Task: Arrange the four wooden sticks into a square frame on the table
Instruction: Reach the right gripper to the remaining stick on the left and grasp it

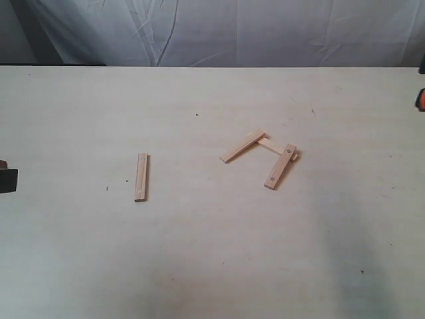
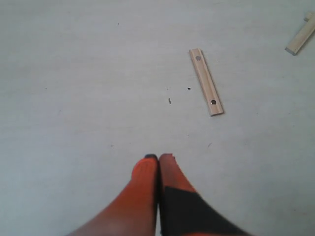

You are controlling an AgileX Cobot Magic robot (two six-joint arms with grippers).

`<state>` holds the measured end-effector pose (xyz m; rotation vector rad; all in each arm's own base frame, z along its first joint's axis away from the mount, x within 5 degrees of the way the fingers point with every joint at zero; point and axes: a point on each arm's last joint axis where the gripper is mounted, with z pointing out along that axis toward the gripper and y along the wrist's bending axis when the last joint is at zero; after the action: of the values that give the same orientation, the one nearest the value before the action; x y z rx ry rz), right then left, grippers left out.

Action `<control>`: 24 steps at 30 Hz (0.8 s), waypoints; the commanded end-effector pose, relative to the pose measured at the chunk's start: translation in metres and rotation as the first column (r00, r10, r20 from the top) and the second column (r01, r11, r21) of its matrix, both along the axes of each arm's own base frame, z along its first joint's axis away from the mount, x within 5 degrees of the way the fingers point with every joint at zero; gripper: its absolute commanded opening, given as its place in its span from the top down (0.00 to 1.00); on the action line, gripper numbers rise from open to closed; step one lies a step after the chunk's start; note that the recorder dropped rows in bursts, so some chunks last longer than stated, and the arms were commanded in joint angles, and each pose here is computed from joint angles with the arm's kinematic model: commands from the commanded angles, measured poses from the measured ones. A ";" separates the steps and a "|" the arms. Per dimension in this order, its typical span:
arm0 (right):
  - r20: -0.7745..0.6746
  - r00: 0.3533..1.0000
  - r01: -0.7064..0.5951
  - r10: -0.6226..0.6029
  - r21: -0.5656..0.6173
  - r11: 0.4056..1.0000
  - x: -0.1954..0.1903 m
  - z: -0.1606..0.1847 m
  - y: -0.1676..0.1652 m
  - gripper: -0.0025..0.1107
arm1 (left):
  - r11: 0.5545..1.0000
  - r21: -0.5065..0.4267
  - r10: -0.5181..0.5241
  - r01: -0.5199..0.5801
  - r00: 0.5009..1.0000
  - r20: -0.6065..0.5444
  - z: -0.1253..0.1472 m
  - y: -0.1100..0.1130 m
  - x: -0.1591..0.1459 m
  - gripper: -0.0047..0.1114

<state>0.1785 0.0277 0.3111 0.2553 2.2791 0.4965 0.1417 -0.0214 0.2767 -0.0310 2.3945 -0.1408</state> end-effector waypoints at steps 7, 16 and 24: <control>-0.272 0.906 -0.344 0.325 -0.026 0.938 0.110 -0.041 0.127 0.99 | 1.000 0.008 0.004 -0.004 1.000 0.006 -0.001 0.001 -0.001 0.96; -0.457 0.798 -0.505 0.393 -0.152 0.850 0.164 -0.090 0.259 0.99 | 1.000 0.008 0.004 -0.004 1.000 0.006 -0.001 0.001 -0.001 0.96; -0.494 0.779 -0.531 0.387 -0.189 0.826 0.174 -0.117 0.324 0.98 | 1.000 0.008 0.004 -0.004 1.000 0.006 -0.001 0.001 -0.001 0.96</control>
<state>0.3514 0.3368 0.2003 -0.4242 2.8229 0.3464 0.1418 -0.0211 0.2767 -0.0276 2.3940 -0.1346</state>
